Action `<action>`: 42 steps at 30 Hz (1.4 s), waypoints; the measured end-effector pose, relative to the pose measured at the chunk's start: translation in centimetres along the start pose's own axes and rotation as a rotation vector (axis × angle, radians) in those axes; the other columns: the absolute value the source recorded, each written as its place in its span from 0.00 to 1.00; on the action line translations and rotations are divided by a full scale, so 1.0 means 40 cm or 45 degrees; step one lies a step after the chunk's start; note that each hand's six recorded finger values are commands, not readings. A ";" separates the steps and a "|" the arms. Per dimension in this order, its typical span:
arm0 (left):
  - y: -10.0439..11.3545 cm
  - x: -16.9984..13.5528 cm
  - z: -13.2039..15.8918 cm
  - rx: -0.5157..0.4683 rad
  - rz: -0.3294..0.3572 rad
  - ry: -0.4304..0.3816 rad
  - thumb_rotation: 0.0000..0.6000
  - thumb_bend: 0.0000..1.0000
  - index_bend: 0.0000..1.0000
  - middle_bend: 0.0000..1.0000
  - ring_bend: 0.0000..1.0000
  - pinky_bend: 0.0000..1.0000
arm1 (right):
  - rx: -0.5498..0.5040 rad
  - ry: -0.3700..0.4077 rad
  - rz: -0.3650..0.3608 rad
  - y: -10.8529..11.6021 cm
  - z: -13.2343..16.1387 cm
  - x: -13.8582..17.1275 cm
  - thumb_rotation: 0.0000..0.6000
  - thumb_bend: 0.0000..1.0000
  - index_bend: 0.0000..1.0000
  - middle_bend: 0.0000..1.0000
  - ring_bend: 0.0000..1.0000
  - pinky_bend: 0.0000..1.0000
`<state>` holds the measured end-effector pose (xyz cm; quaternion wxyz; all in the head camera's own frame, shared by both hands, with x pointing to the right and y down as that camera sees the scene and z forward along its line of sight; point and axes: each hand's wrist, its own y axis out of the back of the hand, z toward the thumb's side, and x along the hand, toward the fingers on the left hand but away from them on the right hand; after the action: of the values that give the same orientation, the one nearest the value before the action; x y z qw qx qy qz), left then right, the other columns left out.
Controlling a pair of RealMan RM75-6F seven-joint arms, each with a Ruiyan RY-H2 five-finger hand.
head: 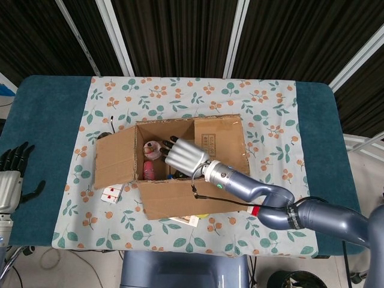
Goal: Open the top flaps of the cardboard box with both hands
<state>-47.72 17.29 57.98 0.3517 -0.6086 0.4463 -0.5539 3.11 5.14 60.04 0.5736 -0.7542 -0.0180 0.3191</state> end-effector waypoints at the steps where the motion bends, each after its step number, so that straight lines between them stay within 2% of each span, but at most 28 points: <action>1: 0.000 0.000 -0.001 -0.002 -0.001 0.001 1.00 0.29 0.00 0.00 0.00 0.02 | 0.014 0.007 0.023 -0.013 0.002 -0.008 1.00 1.00 0.44 0.30 0.19 0.24; 7: -0.005 0.001 -0.002 -0.011 -0.013 0.005 1.00 0.29 0.00 0.00 0.00 0.02 | 0.119 0.021 0.130 -0.076 -0.010 -0.008 1.00 1.00 0.52 0.37 0.21 0.24; 12: -0.008 0.001 0.000 -0.012 -0.018 0.004 1.00 0.29 0.00 0.00 0.00 0.02 | 0.243 0.031 0.160 -0.085 -0.028 0.001 1.00 1.00 0.58 0.43 0.23 0.24; 18: -0.010 0.000 0.002 -0.014 -0.024 0.003 1.00 0.29 0.00 0.00 0.00 0.02 | 0.399 0.033 0.189 -0.069 -0.061 0.013 1.00 1.00 0.63 0.48 0.24 0.24; 25: -0.011 -0.001 0.005 -0.017 -0.028 -0.008 1.00 0.29 0.00 0.00 0.00 0.02 | 0.559 0.038 0.252 -0.044 -0.098 0.044 1.00 1.00 0.63 0.48 0.25 0.24; 35: -0.010 0.000 0.002 -0.013 -0.027 -0.002 1.00 0.29 0.00 0.00 0.00 0.02 | 0.695 0.050 0.236 0.029 -0.101 0.080 1.00 1.00 0.64 0.49 0.25 0.24; 42: -0.010 -0.002 0.004 -0.019 -0.029 -0.004 1.00 0.29 0.00 0.00 0.00 0.02 | 0.755 0.005 0.255 0.061 -0.138 0.109 1.00 1.00 0.64 0.49 0.25 0.24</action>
<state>-47.50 17.48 58.30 0.3415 -0.6171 0.4429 -0.5535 8.52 1.34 56.66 0.7344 -0.5526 0.1515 0.3637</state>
